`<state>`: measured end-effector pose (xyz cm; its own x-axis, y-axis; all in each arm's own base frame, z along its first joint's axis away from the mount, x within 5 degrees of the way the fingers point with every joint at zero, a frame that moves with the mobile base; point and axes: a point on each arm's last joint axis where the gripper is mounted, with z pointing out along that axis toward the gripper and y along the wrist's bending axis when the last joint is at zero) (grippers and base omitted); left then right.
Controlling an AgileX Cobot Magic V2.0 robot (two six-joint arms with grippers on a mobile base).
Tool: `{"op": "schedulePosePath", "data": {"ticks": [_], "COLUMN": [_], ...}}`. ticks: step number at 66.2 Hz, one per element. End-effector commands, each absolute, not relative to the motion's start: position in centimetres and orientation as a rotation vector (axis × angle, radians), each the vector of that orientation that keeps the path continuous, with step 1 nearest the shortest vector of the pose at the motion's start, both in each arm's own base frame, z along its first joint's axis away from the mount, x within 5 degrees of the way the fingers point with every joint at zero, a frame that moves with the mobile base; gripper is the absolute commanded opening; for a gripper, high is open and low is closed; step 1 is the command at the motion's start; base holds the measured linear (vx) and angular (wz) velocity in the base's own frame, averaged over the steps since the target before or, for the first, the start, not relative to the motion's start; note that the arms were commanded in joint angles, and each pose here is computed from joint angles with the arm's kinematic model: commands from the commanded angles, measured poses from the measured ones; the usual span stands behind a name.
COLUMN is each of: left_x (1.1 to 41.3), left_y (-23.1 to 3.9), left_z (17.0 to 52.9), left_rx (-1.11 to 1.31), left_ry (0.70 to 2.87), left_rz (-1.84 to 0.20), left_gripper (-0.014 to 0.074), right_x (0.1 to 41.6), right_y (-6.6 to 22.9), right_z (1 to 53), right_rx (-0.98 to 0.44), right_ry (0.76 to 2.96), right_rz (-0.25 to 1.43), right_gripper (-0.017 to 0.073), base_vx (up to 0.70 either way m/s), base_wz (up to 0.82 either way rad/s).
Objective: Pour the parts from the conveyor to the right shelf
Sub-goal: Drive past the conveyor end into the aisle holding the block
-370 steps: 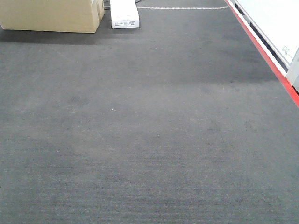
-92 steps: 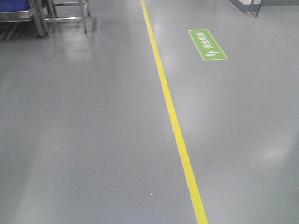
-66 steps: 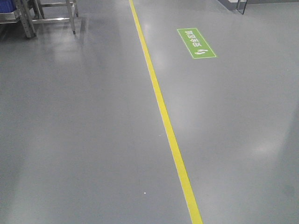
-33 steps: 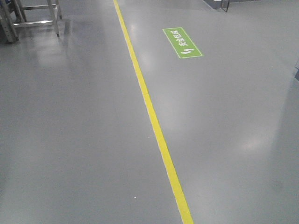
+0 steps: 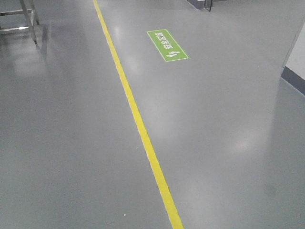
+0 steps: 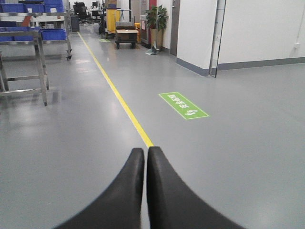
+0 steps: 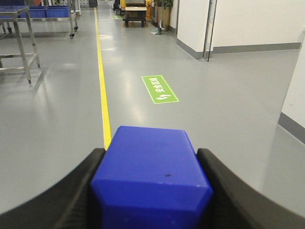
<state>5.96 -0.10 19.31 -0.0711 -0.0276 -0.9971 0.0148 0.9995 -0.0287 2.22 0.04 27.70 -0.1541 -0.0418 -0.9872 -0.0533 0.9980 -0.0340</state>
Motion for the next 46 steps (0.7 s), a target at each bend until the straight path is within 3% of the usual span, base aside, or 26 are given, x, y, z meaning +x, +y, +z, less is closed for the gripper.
{"op": "schedulePosePath", "data": {"ticks": [1,46], "left_x": [6.06,6.06], "left_y": [-0.15,-0.15], "left_z": [20.59,20.59], "left_rx": [-0.016,-0.016], "left_ry": [1.561,1.561], "left_rz": [-0.055,-0.055], "left_gripper": [-0.0006,-0.0006], "right_x": [2.31,2.31], "right_y": [0.03,0.03], "right_z": [29.19,29.19], "right_rx": [-0.069,-0.069], "right_ry": [1.643,1.643], "right_rz": [0.006,0.006], "right_gripper": [-0.0004,-0.0004], "base_vx": [0.22,0.36], "base_wz": [-0.14,0.04]}}
